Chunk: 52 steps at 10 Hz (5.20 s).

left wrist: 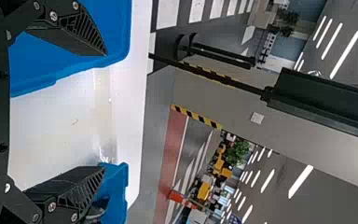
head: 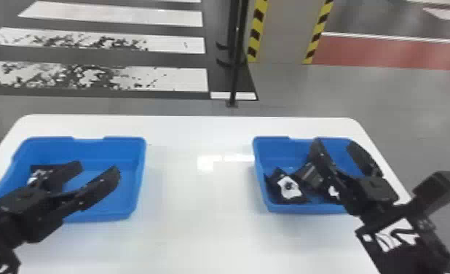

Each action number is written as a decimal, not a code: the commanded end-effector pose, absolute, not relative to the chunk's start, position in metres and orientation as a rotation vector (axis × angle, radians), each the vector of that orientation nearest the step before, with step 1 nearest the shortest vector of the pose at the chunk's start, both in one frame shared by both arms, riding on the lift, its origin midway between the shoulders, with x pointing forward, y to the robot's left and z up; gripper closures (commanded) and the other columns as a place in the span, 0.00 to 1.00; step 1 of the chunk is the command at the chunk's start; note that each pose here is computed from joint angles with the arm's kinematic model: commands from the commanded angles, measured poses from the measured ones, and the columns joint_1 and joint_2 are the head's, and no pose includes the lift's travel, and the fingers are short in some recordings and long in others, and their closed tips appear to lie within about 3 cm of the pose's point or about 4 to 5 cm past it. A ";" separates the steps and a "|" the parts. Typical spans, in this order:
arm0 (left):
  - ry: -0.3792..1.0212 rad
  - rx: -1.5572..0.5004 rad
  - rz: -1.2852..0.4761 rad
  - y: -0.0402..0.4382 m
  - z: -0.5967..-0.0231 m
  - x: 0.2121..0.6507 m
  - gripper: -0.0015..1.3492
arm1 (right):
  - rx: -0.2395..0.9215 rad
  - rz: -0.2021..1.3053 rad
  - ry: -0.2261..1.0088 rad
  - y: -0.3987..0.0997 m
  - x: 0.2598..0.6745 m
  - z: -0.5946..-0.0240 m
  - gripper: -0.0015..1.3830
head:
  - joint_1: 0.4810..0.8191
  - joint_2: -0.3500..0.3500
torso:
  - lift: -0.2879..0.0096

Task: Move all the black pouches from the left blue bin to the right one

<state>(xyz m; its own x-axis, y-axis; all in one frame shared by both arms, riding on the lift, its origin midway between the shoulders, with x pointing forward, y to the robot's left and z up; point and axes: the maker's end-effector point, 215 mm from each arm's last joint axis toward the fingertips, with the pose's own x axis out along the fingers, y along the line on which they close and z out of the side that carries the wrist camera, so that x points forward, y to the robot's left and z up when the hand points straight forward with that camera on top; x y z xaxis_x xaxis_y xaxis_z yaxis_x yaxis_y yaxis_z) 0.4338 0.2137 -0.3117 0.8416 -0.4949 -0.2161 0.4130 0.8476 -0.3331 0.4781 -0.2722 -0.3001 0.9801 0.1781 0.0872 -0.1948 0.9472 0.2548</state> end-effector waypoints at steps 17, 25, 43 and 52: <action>0.722 -0.175 -0.003 0.384 -0.424 0.495 0.14 | 0.466 0.201 0.030 -0.207 0.372 -0.328 0.11 | 0.63 0.80 | 0.50; 0.819 -0.142 0.057 0.387 -0.446 0.507 0.14 | 0.532 0.221 0.056 -0.194 0.372 -0.339 0.12 | 0.63 0.83 | 0.50; 0.962 -0.077 0.136 0.415 -0.476 0.516 0.89 | 0.612 0.244 0.111 -0.181 0.370 -0.356 0.12 | 0.63 0.91 | 0.50; 0.647 -0.015 -0.251 0.273 -0.383 0.509 0.89 | 0.663 0.444 0.104 -0.127 0.389 -0.341 0.16 | 0.63 0.83 | 0.50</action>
